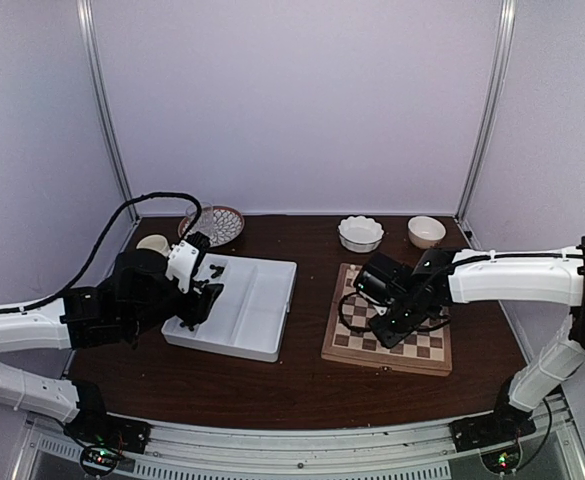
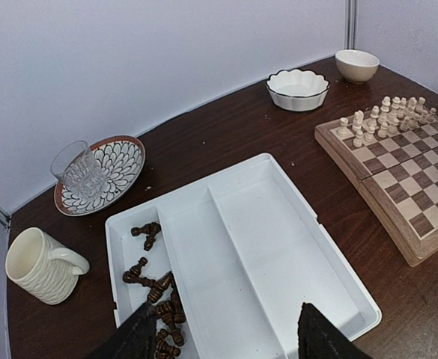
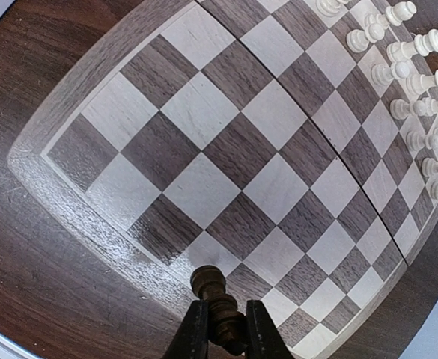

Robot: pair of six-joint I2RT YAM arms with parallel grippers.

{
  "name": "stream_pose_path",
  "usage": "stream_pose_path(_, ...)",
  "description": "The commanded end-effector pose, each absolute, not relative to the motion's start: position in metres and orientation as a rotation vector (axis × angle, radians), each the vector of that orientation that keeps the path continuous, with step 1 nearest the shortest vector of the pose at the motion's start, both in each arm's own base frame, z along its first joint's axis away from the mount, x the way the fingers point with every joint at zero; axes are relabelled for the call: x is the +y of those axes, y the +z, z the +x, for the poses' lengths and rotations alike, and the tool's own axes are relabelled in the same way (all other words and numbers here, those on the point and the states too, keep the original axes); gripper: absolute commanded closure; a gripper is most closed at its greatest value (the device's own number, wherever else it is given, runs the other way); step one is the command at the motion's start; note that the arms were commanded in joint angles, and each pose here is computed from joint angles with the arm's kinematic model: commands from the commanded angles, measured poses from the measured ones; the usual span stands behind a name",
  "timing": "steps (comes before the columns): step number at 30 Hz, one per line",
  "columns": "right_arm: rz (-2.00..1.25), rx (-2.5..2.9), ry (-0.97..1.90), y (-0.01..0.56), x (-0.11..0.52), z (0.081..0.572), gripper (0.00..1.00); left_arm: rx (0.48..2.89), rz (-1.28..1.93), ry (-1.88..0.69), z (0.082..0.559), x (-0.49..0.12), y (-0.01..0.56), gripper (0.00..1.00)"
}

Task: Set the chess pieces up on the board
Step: Place the king on e8.

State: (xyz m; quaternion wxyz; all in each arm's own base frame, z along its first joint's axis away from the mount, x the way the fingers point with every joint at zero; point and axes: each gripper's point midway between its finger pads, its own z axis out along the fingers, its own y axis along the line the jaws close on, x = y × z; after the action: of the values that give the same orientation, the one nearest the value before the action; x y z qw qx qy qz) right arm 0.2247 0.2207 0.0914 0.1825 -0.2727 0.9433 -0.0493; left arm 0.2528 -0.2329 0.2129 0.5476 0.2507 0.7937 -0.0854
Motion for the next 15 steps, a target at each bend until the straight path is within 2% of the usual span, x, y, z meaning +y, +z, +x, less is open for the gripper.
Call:
stream_pose_path(1, -0.77, 2.642, -0.17, 0.0928, 0.2247, 0.2292, 0.91, 1.847, 0.556, -0.219, 0.2558, -0.2322, 0.2228, 0.36)
stream_pose_path(15, -0.789, 2.642, -0.192, 0.0837, 0.226, 0.2285, 0.87, 1.845, 0.549, -0.223, 0.2554, -0.2312, 0.2242, 0.34)
